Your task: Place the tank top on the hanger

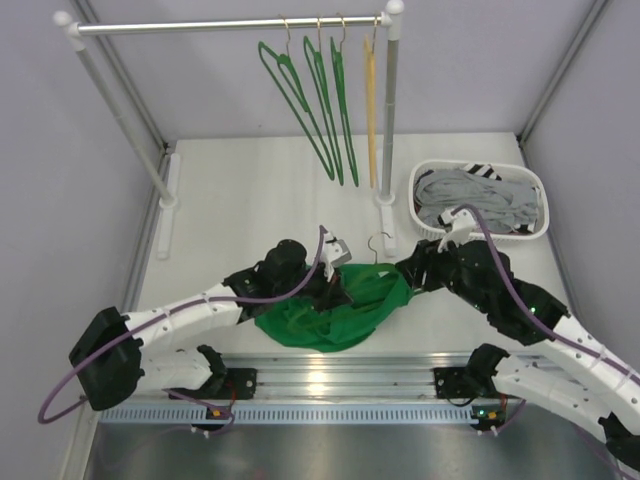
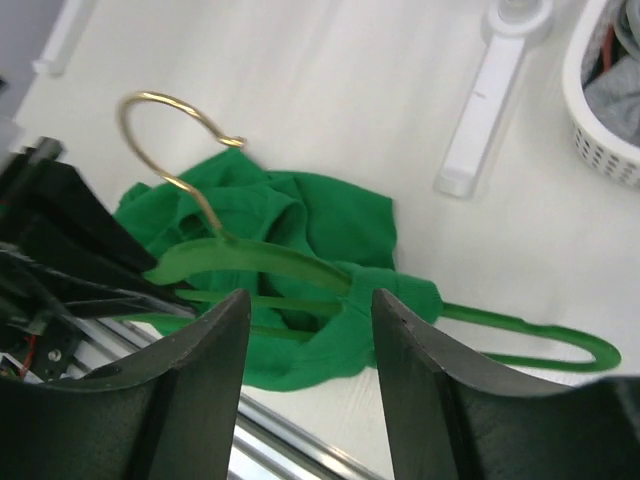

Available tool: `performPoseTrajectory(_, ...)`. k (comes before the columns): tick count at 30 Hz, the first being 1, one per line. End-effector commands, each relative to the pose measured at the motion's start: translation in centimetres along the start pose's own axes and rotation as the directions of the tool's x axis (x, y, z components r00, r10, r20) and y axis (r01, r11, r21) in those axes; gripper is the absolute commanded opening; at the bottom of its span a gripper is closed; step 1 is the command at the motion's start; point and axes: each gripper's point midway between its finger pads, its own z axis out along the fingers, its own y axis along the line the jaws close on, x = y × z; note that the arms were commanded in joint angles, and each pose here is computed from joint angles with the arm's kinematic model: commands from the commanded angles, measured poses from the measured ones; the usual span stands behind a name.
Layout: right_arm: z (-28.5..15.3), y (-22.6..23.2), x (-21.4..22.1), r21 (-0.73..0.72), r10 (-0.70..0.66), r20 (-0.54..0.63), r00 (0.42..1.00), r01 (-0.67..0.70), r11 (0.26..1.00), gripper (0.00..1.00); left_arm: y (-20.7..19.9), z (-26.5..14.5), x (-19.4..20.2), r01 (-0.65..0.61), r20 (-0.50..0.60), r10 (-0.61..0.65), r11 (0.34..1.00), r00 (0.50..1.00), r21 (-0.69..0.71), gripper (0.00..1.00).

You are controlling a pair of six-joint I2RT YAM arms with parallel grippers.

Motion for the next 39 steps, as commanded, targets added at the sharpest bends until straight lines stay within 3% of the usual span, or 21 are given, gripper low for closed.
performPoseTrajectory(1,0.6,2.3,-2.2,-0.114,-0.035,0.090,0.995,0.045,0.992,0.52,-0.7,1.0,-2.7,-0.035,0.099,0.030,0.998,0.995,0.052,0.00)
performPoseTrajectory(16,5.8,2.4,0.1,0.000,-0.050,0.010,0.999,0.050,0.999,0.47,0.3,3.1,-3.0,0.021,0.078,-0.024,0.999,0.997,0.041,0.00)
performPoseTrajectory(31,7.3,1.7,1.7,0.095,-0.064,0.014,0.998,0.063,0.993,0.36,0.1,4.1,-3.1,0.028,0.061,-0.032,0.997,0.998,0.072,0.00)
performPoseTrajectory(39,7.7,1.3,2.7,0.127,-0.071,-0.001,0.997,0.071,0.989,0.08,0.3,5.0,-3.0,0.034,0.047,-0.037,0.998,0.998,0.059,0.02)
